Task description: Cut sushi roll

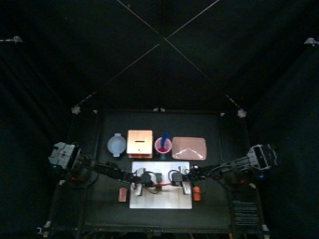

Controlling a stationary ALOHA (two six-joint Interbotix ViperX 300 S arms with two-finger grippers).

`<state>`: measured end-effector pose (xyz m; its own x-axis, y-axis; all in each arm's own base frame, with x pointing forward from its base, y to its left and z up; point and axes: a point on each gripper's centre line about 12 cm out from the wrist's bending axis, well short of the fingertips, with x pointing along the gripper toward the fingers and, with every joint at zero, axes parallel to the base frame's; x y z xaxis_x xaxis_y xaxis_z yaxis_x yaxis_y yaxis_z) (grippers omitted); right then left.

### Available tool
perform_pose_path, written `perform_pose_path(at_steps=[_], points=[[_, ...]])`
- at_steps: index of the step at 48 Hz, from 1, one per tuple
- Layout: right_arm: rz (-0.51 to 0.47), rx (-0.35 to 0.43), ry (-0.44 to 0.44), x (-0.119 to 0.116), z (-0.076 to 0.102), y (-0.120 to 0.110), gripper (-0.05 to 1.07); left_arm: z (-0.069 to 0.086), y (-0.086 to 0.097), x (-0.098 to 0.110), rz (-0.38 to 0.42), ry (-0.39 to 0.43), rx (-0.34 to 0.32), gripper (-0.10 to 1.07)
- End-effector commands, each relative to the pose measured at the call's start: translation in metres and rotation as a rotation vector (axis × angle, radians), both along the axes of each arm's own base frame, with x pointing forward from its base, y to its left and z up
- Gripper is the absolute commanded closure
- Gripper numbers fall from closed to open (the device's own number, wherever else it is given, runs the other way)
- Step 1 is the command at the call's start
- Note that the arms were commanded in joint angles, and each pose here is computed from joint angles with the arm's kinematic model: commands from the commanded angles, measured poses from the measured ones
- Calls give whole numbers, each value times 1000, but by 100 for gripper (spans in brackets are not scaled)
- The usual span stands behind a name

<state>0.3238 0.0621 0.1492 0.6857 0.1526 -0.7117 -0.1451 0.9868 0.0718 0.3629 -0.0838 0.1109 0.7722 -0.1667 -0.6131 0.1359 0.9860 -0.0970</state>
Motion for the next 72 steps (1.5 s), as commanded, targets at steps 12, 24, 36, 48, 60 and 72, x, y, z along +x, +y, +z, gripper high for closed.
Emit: perform_pose_path(at_steps=[12, 24, 36, 48, 60, 72], points=[[25, 11, 20, -3, -2, 10, 70, -4, -9, -8, -29, 24, 6, 59], [25, 12, 20, -1, -2, 11, 70, -5, -9, -8, -29, 25, 6, 59], [30, 10, 13, -1, 0, 12, 70, -3, -9, -8, -29, 21, 5, 59], [30, 2, 38, 1, -9, 11, 70, -12, -10, -8, -28, 47, 10, 59], [45, -4, 81, 3, -24, 18, 70, -29, -16, -10, -42, 89, 16, 59], [51, -13, 102, 6, -36, 22, 70, -39, -21, -14, -42, 121, 12, 59]])
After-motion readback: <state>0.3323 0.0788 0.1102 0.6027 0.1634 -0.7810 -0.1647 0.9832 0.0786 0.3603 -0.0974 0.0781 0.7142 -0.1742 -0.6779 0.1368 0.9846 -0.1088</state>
